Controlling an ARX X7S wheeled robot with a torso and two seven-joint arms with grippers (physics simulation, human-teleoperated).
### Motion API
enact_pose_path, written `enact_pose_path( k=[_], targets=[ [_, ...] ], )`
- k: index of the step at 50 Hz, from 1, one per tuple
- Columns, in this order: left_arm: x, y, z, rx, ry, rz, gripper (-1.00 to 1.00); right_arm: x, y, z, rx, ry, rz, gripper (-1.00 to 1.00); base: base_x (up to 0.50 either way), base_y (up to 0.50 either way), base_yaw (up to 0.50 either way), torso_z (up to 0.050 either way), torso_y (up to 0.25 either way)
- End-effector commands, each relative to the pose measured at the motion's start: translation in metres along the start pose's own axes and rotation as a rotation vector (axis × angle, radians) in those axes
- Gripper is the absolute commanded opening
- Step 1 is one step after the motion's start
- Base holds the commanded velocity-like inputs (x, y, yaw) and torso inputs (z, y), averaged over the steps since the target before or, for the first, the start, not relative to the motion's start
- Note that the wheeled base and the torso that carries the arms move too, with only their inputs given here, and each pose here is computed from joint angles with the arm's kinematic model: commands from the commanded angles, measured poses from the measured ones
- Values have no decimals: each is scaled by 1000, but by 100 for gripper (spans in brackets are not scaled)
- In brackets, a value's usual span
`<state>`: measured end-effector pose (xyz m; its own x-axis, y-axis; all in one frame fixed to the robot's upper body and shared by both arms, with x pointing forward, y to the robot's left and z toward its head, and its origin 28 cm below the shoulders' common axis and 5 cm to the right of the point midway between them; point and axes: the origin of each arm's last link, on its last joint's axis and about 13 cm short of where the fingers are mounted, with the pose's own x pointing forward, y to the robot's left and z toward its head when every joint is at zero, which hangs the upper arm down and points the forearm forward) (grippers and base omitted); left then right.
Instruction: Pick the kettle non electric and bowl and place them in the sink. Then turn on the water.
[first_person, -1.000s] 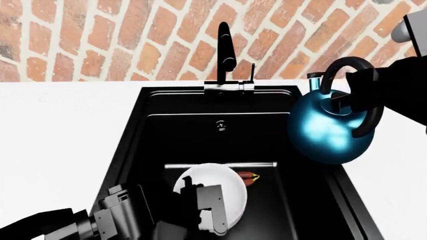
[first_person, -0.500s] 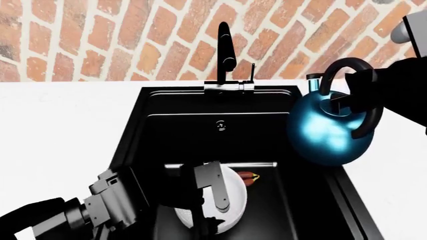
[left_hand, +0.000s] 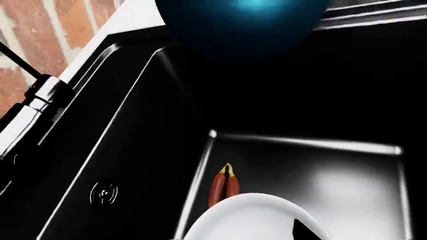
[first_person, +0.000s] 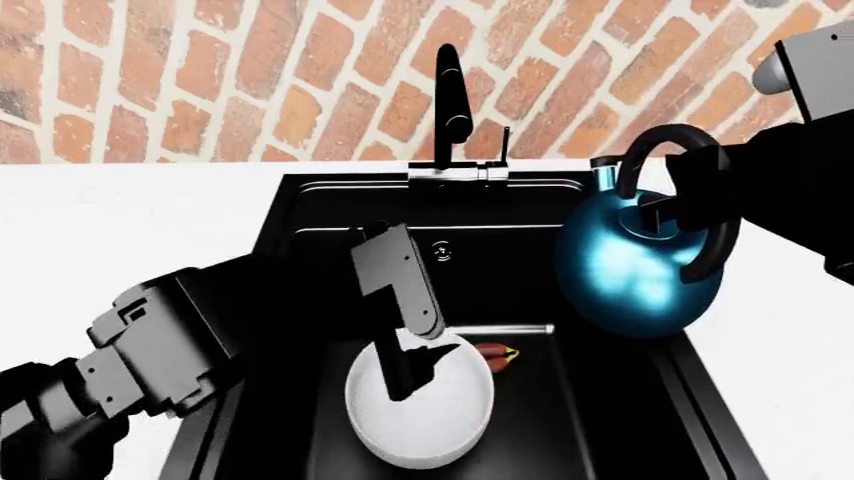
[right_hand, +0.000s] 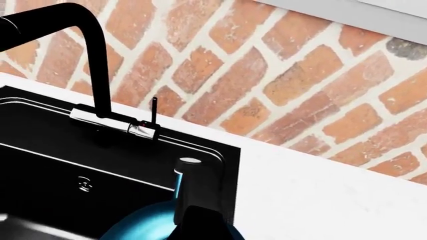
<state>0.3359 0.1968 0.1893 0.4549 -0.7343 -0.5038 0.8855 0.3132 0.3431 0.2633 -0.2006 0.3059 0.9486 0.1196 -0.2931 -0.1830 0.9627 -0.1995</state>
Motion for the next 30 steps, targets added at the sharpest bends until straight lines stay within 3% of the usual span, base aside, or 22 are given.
enact_pose_path(
  k=[1, 14, 30],
  targets=[
    [-32, 14, 11, 30, -64, 129, 100, -4, -7, 18, -23, -102, -66, -100, 0, 0, 0, 0, 0],
    [-72, 25, 12, 6, -81, 285, 100, 5, -1, 18, -23, -106, -42, -100, 0, 0, 0, 0, 2],
    [-106, 45, 14, -126, -121, 602, 100, 10, 4, 17, -20, -111, -18, -100, 0, 0, 0, 1, 3]
  ],
)
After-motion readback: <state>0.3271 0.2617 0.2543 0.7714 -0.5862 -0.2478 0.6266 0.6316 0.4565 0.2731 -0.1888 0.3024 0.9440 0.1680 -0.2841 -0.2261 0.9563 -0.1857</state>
